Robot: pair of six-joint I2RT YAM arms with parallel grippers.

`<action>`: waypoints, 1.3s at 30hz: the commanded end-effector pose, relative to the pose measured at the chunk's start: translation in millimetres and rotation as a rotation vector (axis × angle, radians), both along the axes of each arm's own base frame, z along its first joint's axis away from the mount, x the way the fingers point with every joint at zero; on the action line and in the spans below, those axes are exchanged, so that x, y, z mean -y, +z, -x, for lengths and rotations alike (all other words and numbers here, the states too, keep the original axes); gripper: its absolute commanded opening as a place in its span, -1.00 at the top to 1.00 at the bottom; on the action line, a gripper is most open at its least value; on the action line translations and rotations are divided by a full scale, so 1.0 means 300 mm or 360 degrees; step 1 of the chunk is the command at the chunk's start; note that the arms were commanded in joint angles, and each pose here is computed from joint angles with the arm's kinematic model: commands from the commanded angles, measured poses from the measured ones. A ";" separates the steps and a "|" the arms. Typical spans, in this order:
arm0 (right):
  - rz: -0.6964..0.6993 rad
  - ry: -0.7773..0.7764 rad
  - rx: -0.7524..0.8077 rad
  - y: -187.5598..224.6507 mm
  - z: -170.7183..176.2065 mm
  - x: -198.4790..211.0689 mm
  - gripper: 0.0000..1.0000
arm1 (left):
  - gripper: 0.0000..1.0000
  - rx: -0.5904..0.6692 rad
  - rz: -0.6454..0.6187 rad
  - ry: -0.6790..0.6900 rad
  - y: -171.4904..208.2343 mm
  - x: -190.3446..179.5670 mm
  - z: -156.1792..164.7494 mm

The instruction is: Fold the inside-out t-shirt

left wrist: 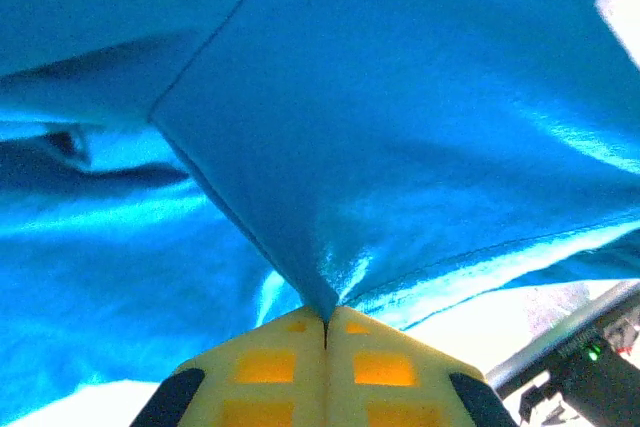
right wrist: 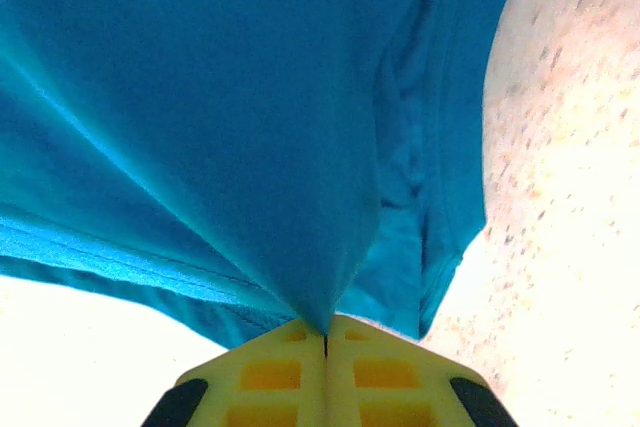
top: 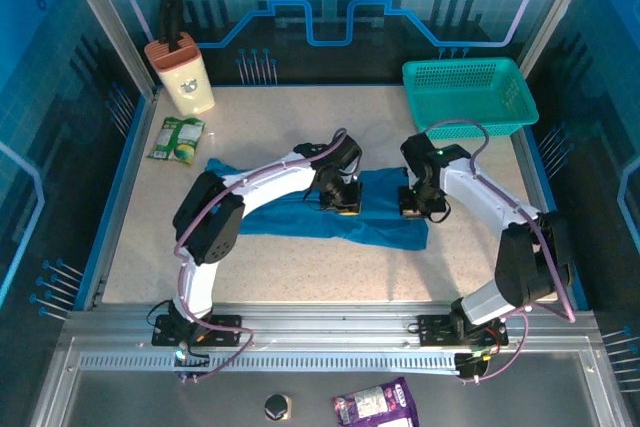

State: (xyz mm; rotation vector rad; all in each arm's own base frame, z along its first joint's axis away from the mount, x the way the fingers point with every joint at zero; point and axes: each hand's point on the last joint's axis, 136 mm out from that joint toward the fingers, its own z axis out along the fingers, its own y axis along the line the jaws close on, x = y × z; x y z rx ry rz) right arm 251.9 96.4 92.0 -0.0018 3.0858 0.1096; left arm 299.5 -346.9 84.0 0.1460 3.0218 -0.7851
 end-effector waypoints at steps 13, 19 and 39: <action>-0.0140 -0.0166 -0.0141 -0.057 0.132 -0.015 0.15 | 0.65 -0.0278 -0.0009 -0.0124 -0.083 -0.068 0.171; -0.0287 -0.0263 -0.0125 -0.105 0.086 -0.048 0.13 | 0.42 -0.0173 0.0118 0.0015 -0.005 -0.069 0.083; -0.0605 -0.0262 -0.0074 -0.164 -0.148 -0.137 0.36 | 0.84 -0.0127 -0.0047 0.0465 -0.087 -0.534 -0.040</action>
